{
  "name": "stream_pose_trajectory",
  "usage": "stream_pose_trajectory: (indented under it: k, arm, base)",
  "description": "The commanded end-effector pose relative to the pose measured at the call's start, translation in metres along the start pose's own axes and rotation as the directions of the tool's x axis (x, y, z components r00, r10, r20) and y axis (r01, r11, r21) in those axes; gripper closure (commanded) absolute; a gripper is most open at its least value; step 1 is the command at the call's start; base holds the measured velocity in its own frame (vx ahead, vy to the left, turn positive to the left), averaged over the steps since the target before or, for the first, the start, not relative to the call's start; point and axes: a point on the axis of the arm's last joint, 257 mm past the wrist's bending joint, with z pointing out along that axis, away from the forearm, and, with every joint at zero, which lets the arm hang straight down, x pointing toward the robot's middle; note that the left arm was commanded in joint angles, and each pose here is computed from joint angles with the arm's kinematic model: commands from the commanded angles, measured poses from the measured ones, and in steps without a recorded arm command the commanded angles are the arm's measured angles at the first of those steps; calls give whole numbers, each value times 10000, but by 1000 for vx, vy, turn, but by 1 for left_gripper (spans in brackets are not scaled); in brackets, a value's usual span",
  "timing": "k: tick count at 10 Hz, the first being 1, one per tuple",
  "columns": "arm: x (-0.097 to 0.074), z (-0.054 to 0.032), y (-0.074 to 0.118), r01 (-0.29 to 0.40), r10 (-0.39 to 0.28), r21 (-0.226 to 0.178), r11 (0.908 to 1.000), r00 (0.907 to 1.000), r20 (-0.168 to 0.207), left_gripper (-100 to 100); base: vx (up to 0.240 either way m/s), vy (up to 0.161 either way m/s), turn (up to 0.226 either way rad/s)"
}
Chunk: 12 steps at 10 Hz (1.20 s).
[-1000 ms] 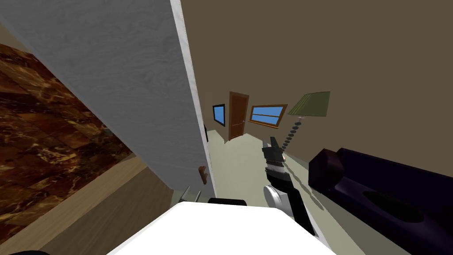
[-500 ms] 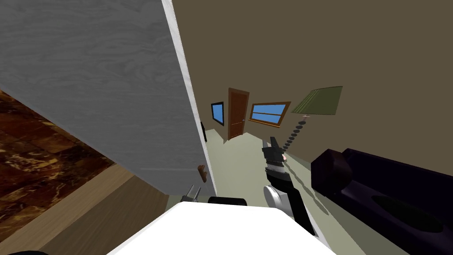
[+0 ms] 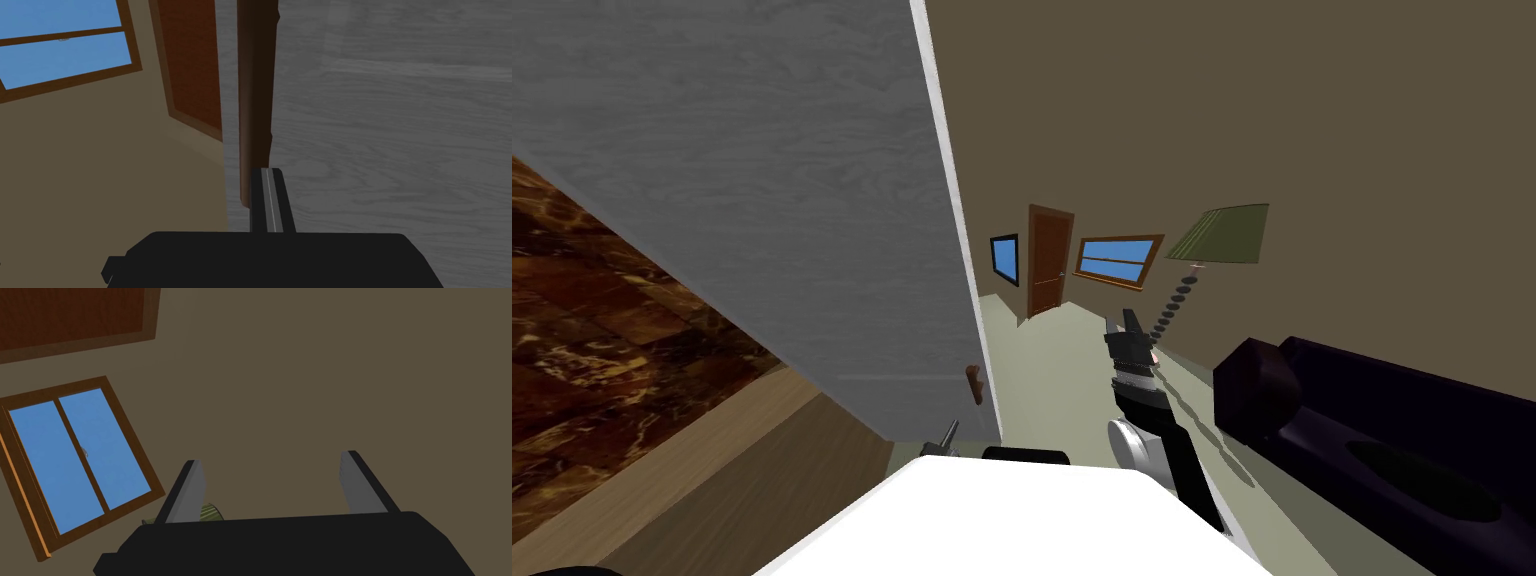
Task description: Push the door open
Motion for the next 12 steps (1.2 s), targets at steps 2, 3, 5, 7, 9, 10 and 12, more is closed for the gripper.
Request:
stream_pose_trajectory:
  k: [2, 3, 5, 7, 9, 10, 12]
  arm:
    - [5, -56, 244, -280, 278, -186, 9994, 9996, -96, -100]
    - [7, -50, 267, -97, 95, -496, 9987, 9999, -34, -100]
    - [10, -23, 218, 282, -274, -897, 9956, 9996, 97, -100]
    - [9, -20, 329, -92, 91, -664, 9978, 10000, -24, -100]
    - [6, 17, 407, -283, 279, -608, 9977, 9996, -69, -100]
    - [6, 60, 431, -314, 310, -642, 9974, 9995, -66, -100]
    - [9, 144, 395, -132, 133, -821, 9965, 9999, 8, -100]
  base:
    - [-36, -75, 157]
    - [-67, -164, 212]
    - [-65, -126, 97]
    - [32, -38, -6]
    - [188, -6, -22]
    - [231, -4, -32]
    - [235, -12, -15]
